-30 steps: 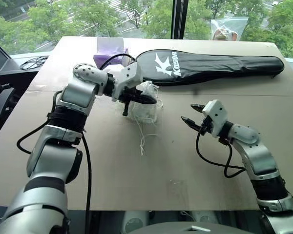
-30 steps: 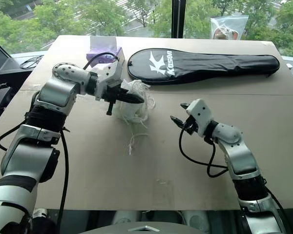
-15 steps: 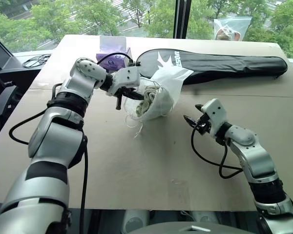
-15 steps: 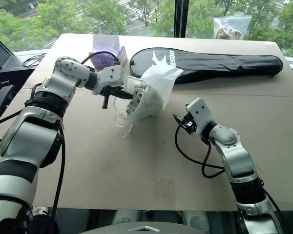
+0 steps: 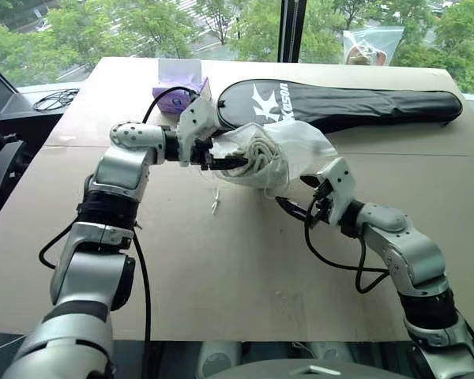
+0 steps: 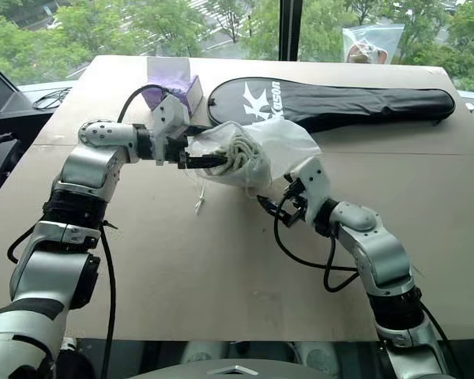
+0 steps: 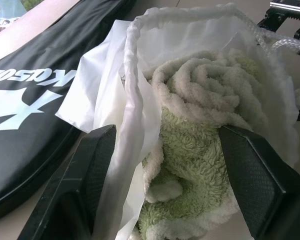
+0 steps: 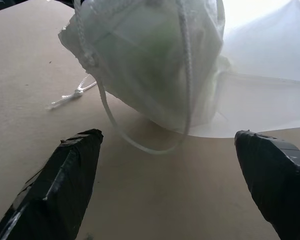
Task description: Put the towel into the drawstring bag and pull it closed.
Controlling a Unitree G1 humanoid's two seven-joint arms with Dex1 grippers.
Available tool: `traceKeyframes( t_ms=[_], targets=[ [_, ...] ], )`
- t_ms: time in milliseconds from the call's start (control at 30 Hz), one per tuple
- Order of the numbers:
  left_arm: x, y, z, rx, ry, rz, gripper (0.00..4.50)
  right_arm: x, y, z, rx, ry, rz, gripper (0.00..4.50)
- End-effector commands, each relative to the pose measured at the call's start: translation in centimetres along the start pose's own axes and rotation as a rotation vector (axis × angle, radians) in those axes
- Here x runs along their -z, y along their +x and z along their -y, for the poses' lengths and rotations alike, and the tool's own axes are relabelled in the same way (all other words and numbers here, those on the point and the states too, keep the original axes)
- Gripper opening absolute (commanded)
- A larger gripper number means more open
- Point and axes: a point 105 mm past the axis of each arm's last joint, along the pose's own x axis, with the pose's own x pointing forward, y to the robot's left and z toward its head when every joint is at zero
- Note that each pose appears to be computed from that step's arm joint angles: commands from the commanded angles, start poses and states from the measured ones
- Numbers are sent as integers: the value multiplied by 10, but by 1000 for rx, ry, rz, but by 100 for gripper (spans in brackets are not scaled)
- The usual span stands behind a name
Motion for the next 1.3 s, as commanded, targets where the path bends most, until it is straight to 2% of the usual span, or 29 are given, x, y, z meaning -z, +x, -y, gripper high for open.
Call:
traceKeyframes(
  t_ms=[33, 167, 300, 467, 567, 800, 833, 867, 967, 1033, 1067, 1133, 1233, 1300],
  targets=[
    [-22, 18, 14, -15, 3, 83, 344, -11, -9, 4, 38, 7, 33, 450],
    [-23, 24, 19, -41, -23, 102, 344, 0, -13, 14, 107, 41, -19, 450],
    [-17, 17, 14, -71, -12, 80, 344, 13, -16, 24, 168, 44, -78, 450],
    [-20, 8, 5, -124, -20, 98, 344, 16, -18, 31, 209, 26, -88, 450],
    [-25, -2, 3, -154, -35, 124, 347, 15, -8, 36, 255, 31, -69, 369],
    [-25, -29, 3, -201, -111, 137, 347, 8, -2, 25, 206, 59, -20, 30],
    [-26, -32, 0, -218, -135, 146, 347, 8, -2, 25, 205, 60, -18, 10],
    [-27, -36, -2, -228, -145, 151, 372, 8, -2, 22, 189, 53, -19, 4],
    [-28, -45, -8, -293, -142, 153, 439, 4, -4, 10, 119, 50, -3, 0],
    [-27, -48, -10, -311, -151, 156, 439, 1, -5, 4, 86, 69, 14, 0],
    [-26, -50, -10, -316, -156, 156, 450, 0, -5, 2, 70, 83, 27, 62],
    [-26, -53, -9, -319, -165, 160, 450, -1, -4, -1, 54, 89, 34, 137],
    [-21, -58, -7, -332, -167, 150, 450, -2, -2, -4, 30, 129, 39, 284],
    [-13, -64, -7, -356, -180, 135, 450, -1, -1, -10, 1, 137, 33, 284]
  ],
)
